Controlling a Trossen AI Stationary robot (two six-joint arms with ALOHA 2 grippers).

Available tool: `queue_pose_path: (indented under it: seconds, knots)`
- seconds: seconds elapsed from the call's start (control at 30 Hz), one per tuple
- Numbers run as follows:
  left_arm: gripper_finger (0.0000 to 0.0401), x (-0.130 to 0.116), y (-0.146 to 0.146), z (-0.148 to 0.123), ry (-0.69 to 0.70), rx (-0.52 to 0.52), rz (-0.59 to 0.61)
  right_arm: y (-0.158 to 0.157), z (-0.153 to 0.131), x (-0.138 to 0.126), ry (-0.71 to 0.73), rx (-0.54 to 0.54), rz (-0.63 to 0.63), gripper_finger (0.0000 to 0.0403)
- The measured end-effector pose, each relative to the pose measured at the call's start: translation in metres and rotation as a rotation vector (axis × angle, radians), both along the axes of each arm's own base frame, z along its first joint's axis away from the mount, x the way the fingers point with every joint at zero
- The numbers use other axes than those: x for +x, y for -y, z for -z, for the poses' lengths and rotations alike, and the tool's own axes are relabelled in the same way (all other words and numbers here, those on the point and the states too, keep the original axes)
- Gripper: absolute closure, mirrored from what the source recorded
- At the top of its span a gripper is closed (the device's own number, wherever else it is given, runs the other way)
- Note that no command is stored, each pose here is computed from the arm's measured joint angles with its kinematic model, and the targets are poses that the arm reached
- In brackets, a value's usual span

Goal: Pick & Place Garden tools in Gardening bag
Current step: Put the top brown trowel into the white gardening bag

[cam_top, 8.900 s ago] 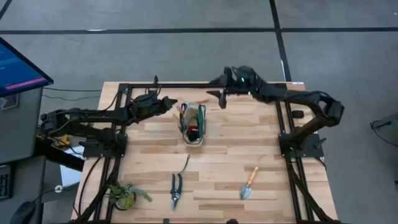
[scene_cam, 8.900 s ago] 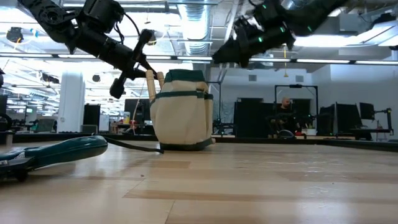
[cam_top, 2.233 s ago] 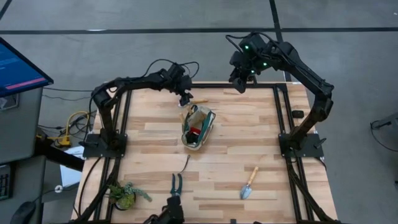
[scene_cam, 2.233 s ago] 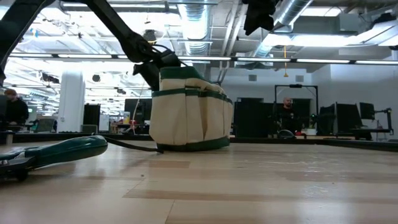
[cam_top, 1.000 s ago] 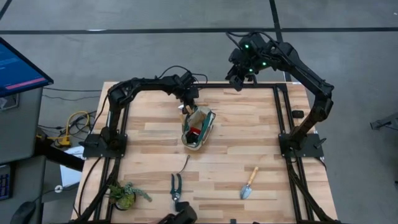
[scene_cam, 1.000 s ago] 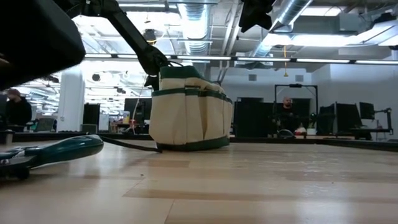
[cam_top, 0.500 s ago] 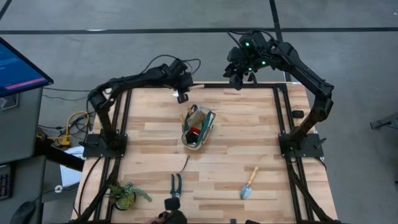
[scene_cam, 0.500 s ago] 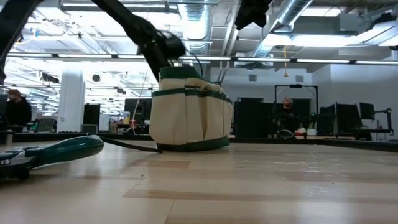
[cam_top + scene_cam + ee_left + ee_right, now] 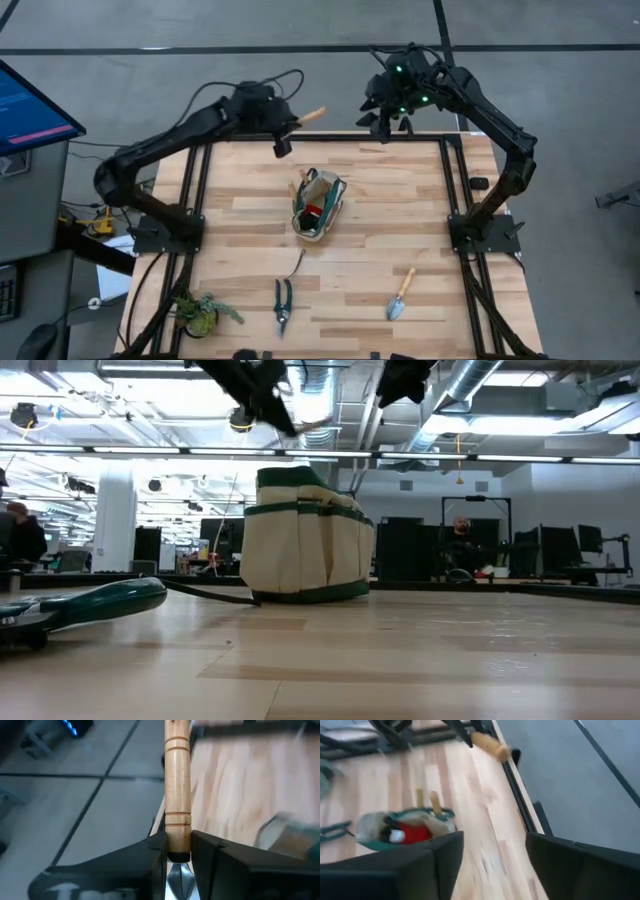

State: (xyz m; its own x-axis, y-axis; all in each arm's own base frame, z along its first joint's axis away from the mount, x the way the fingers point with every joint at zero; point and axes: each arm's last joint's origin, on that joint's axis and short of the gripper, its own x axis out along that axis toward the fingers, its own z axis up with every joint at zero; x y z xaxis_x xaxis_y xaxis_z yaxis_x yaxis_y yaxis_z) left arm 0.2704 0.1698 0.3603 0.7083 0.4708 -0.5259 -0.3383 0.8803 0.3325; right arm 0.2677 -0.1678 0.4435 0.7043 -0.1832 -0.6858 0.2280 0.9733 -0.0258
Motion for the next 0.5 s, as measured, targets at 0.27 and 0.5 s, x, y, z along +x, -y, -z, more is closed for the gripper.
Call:
queue_pose_path:
  seconds: [0.27,0.5]
  knots:
    - [0.0368,-0.013,0.018,-0.041,0.310,-0.028,-0.043,0.001,-0.020,0.017,0.263,-0.013,-0.025,0.0171]
    - [0.0368,-0.007,0.018,-0.055,0.495,-0.023,-0.077,0.008,-0.038,0.036,0.518,-0.053,-0.012,0.0174]
